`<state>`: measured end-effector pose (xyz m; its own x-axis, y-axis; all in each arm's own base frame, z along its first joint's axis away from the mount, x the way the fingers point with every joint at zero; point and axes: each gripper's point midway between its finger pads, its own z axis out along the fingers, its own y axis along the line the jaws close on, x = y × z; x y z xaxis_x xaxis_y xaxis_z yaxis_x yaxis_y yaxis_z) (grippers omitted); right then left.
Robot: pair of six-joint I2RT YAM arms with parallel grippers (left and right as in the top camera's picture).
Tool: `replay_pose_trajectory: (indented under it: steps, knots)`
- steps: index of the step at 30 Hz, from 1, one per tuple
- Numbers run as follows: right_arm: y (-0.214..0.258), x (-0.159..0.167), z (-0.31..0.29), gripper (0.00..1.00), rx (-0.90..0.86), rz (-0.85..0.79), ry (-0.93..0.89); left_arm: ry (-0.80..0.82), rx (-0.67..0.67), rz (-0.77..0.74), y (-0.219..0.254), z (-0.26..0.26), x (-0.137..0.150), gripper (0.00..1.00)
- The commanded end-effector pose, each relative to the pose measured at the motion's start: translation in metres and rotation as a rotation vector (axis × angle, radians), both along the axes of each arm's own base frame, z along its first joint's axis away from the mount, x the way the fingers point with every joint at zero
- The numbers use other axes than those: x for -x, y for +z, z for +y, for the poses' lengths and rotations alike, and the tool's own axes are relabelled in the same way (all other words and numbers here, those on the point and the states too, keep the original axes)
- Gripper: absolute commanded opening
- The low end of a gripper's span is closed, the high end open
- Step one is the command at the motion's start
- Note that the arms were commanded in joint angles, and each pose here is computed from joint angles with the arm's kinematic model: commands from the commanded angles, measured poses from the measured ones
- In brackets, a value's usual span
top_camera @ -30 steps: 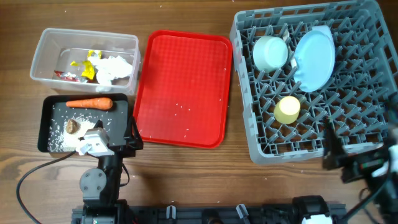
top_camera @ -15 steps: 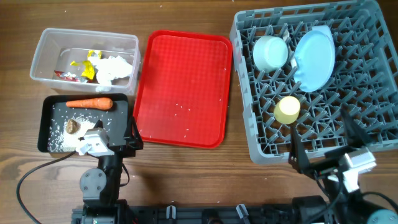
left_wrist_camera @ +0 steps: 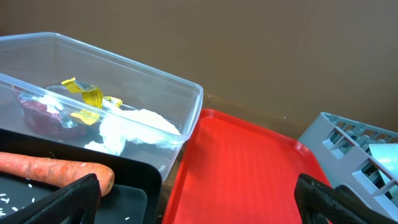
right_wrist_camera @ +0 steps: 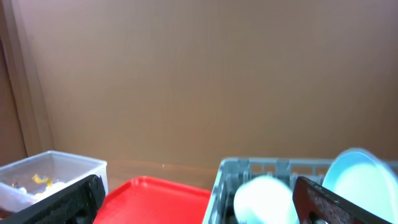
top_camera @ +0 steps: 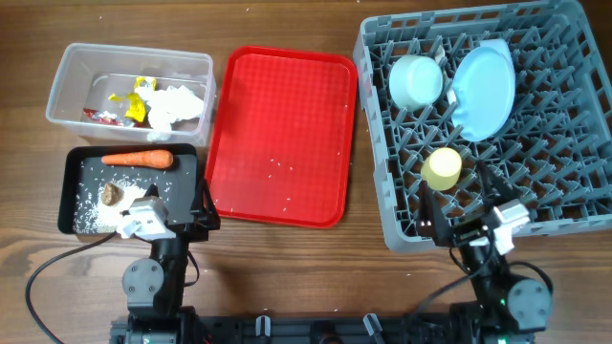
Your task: Sort waste into correct bins and load items into the dishwasher rack
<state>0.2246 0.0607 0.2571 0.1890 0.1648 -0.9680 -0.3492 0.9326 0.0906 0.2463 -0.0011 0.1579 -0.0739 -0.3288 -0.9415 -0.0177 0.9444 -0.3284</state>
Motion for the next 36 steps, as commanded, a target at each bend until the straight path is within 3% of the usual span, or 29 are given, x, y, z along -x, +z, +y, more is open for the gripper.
replay_pose_trajectory:
  steps: [1,8,15,36]
  knots:
    - [-0.014,-0.004,-0.004,1.0,-0.047,0.027,-0.011,-0.01,-0.02,-0.003,-0.001,-0.001,0.0,1.0]
    - [-0.049,-0.017,-0.027,1.0,-0.26,0.168,-0.118,-0.01,-0.02,-0.003,-0.001,-0.001,0.0,1.0]
    - [-0.082,-0.02,-0.03,1.0,-0.202,0.289,-0.156,-0.01,-0.02,-0.003,-0.001,-0.001,0.0,1.0]
    - [-0.082,-0.02,-0.03,1.0,-0.187,0.285,-0.159,-0.01,-0.02,-0.003,-0.001,-0.001,0.0,1.0]
